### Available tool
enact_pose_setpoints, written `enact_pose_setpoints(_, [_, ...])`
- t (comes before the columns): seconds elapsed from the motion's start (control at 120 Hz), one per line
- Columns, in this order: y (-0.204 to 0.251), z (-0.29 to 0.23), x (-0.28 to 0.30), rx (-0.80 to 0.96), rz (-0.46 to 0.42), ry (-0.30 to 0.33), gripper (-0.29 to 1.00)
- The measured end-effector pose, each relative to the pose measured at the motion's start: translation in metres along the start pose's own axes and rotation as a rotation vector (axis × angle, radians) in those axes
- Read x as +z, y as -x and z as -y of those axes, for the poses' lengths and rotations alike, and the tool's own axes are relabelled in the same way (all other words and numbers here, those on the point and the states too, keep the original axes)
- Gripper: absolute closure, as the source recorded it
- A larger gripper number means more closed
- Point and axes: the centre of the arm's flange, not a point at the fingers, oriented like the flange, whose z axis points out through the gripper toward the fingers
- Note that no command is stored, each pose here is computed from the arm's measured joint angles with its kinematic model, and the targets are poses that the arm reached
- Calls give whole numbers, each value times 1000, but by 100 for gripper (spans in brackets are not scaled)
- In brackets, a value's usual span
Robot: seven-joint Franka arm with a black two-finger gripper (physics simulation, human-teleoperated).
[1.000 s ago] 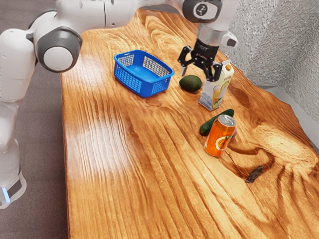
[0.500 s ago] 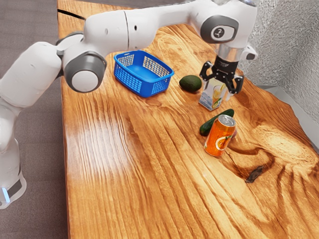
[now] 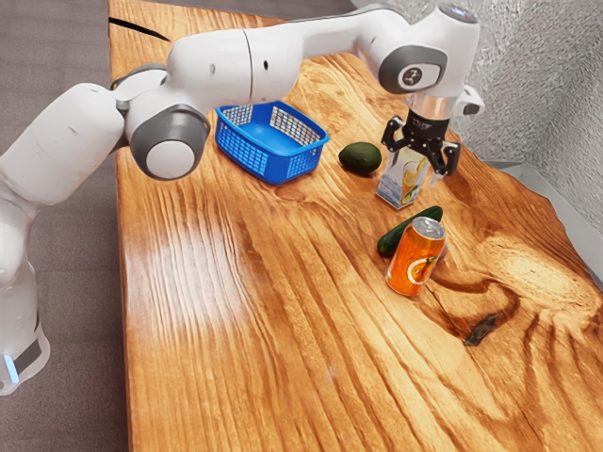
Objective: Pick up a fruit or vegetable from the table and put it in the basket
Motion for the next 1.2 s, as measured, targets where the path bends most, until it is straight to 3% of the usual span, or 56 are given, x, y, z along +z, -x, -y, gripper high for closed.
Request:
enact_pose_setpoints(0.4, [-17,0,51,18,-3,-29,0])
enact_pose_setpoints(1.2, [-32,-7,109,48,-22,-12,0])
